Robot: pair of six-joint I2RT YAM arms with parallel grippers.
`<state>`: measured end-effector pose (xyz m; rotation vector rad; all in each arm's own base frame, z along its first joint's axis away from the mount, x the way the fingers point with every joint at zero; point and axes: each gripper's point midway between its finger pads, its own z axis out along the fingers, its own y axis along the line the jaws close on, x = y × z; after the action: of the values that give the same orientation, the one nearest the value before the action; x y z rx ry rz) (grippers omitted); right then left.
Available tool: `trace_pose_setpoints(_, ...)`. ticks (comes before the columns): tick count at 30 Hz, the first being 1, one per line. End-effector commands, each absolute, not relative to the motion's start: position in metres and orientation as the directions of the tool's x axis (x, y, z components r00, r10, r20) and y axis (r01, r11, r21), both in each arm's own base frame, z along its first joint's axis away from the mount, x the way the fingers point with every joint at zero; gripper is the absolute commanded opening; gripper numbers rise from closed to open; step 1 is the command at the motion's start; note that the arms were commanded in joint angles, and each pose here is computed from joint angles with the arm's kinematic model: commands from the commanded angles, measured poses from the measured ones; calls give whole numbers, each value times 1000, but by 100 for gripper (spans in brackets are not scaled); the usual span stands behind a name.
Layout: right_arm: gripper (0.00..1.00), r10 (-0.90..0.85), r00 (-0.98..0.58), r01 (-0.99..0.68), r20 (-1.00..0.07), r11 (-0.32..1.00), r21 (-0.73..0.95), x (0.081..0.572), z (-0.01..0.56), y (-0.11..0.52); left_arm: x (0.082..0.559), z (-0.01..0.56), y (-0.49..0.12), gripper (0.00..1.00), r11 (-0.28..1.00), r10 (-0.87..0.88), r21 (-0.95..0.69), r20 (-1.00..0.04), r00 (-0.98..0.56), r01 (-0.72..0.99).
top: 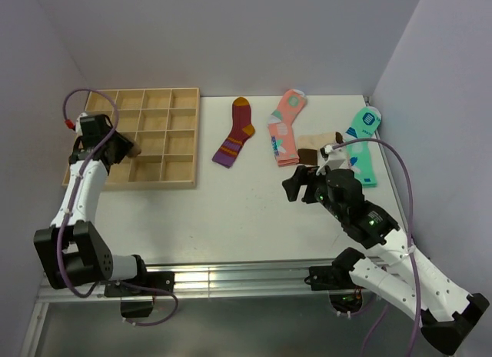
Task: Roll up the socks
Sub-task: Place the sock in the storage box.
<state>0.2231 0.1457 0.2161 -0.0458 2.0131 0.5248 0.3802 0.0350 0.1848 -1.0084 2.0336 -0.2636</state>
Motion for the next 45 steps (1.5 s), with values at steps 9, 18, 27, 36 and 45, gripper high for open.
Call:
trace_pose_setpoints(9, 88, 143, -498, -259, -855, 917, 304, 236, 212, 152, 404, 194, 162, 0, 591, -746, -482, -631, -212, -646)
trace_pose_setpoints(18, 88, 127, -499, -312, -857, 897, 315, 236, 212, 163, 397, 167, 212, 0, 556, -681, -388, -720, -135, -735)
trace_pose_setpoints(27, 87, 114, -508, -332, -854, 889, 316, 233, 213, 166, 389, 126, 232, 0, 564, -631, -243, -743, -223, -789)
trace_pose_setpoints(36, 86, 86, -519, -367, -850, 876, 313, 231, 219, 172, 386, 87, 235, 0, 535, -668, -186, -691, -278, -824)
trace_pose_setpoints(45, 85, 84, -530, -378, -844, 867, 324, 232, 223, 177, 379, 69, 228, 0, 535, -692, -177, -653, -308, -826)
